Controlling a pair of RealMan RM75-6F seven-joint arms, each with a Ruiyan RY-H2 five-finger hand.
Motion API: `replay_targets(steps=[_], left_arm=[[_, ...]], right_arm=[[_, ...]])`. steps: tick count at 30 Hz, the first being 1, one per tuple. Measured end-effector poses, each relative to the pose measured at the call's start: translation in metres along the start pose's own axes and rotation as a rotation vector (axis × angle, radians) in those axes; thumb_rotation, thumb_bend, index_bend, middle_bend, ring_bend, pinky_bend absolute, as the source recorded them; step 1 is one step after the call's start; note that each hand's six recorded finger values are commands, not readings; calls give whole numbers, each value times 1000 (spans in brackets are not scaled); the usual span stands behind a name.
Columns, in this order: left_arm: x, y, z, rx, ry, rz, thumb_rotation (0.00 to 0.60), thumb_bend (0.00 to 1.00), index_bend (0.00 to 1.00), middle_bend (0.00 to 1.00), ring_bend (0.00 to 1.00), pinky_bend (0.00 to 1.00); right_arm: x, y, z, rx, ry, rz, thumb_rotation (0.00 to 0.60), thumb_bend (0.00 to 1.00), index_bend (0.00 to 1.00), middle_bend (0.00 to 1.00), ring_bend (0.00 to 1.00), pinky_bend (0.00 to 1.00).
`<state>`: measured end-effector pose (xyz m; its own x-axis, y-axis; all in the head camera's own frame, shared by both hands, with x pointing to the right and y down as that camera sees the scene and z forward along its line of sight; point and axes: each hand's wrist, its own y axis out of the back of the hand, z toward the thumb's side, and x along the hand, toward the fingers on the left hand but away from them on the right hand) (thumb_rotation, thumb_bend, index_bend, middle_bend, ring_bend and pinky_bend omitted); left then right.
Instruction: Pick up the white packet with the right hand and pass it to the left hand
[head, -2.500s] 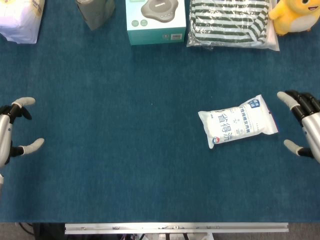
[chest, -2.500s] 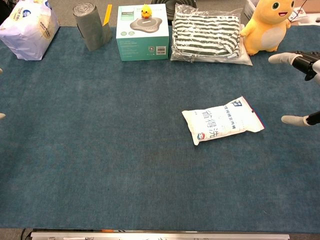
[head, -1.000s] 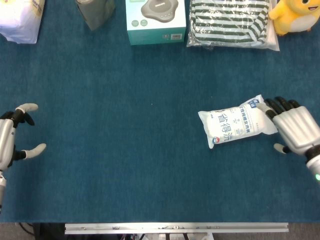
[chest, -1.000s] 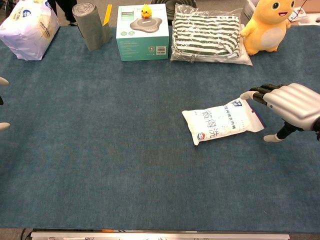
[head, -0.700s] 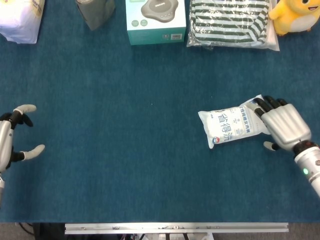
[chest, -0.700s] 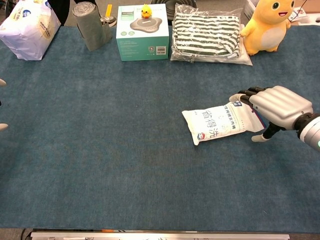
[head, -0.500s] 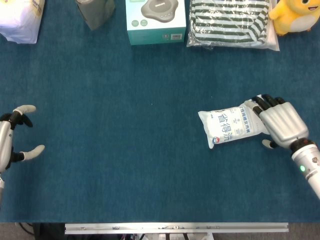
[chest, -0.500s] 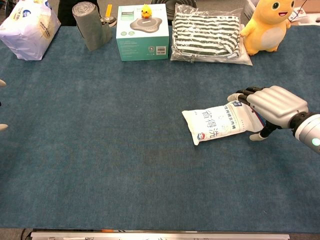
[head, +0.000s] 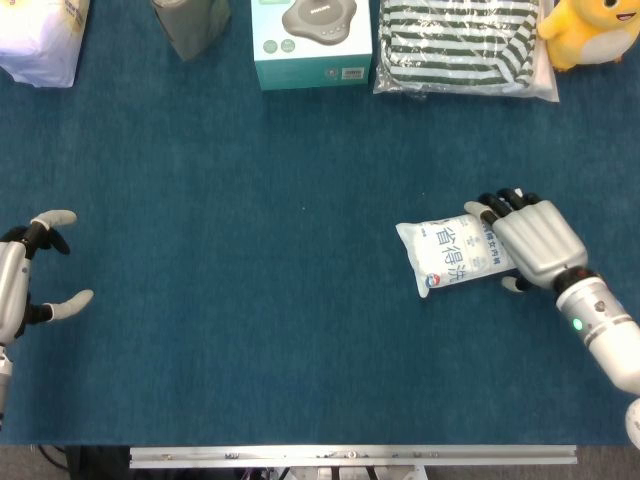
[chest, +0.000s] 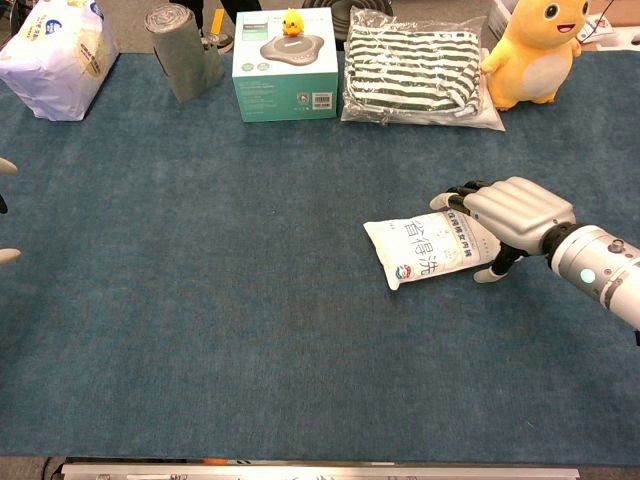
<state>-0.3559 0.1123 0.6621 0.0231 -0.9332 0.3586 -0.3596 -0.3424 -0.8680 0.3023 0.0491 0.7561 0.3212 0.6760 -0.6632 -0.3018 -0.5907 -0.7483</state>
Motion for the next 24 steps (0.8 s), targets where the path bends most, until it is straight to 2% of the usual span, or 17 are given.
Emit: replay_targets(steps=[9,14,18,24], left_arm=[[-2,-2,-5,-6,11,-3,600,15,272,469,395,613],[-3,-1,-4,-9,9,-1,600,15,272,469,395,613],[-3,-1,-4,-7,11,-3,600,15,272,469,395,613],[-3,-3,-6,-7,13,-5,600,15,272,469,395,613]], right_arm=[[-11,0,6,-7,4,-1,600,0,169,226,158,246],[-14,0,6,-13,0,-8,600,0,169,299,227,262],[-14,1,6,-13,-2,-22,600,0,176,382,319,322],[-14,4,7,-22,-1,-62,600,0,259,486,450,446]])
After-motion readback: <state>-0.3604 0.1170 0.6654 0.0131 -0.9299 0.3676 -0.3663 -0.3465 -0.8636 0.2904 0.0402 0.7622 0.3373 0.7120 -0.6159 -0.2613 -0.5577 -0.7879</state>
